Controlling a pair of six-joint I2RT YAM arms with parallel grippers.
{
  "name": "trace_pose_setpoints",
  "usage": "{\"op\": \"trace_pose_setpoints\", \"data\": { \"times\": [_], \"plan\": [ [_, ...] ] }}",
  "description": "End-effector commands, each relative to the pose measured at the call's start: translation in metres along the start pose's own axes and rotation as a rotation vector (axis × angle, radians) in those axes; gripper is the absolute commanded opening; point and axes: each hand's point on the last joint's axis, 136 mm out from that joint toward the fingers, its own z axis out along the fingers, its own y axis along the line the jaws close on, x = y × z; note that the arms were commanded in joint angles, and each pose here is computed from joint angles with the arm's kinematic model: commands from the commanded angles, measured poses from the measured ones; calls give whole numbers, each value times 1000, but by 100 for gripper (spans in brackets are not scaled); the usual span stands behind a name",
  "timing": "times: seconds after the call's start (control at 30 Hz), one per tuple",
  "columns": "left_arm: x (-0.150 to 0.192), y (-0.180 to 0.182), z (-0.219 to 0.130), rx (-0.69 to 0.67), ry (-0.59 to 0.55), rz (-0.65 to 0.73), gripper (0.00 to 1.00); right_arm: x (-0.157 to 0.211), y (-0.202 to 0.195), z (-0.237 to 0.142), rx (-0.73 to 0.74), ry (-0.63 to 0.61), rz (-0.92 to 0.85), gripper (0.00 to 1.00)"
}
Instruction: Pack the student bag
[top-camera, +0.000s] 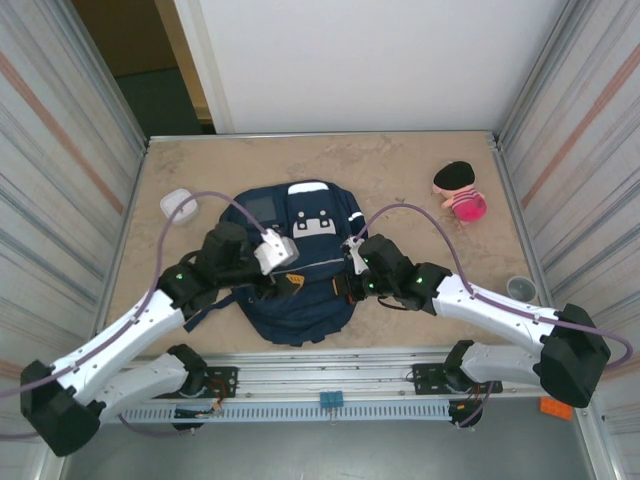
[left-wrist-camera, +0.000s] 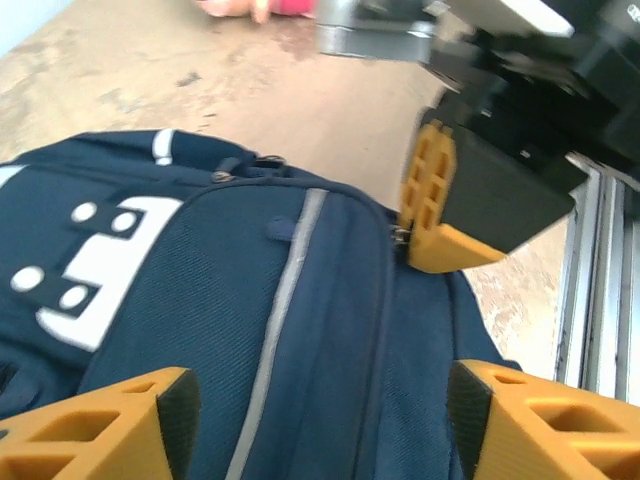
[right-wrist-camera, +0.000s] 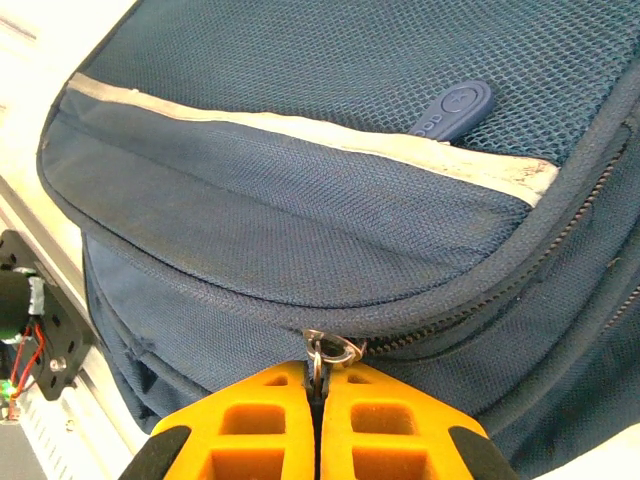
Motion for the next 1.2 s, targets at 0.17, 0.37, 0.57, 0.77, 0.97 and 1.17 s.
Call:
{"op": "trace_pose_setpoints", "data": {
  "times": [0.17,0.37,0.57,0.77,0.97,1.17],
  "plan": [
    [-2,-11,51,70,58,209,71,-11,18,-2,-88,-32,6,0],
    [13,-7,77,63,135,225,50,-14,19,-7,-103,-41,10,0],
    [13,-7,73,47,118,268,0,-19,11,-17,-103,-70,27,0],
    [17,-16,57,56,70,321,0,-19,-21,-23,-32,-72,85,0],
    [17,-23,46,88,31,331,0,-27,-49,-30,31,-86,123,0],
    [13,-33,41,134,8,338,0,-38,-92,-25,120,-84,181,0]
  ]
}}
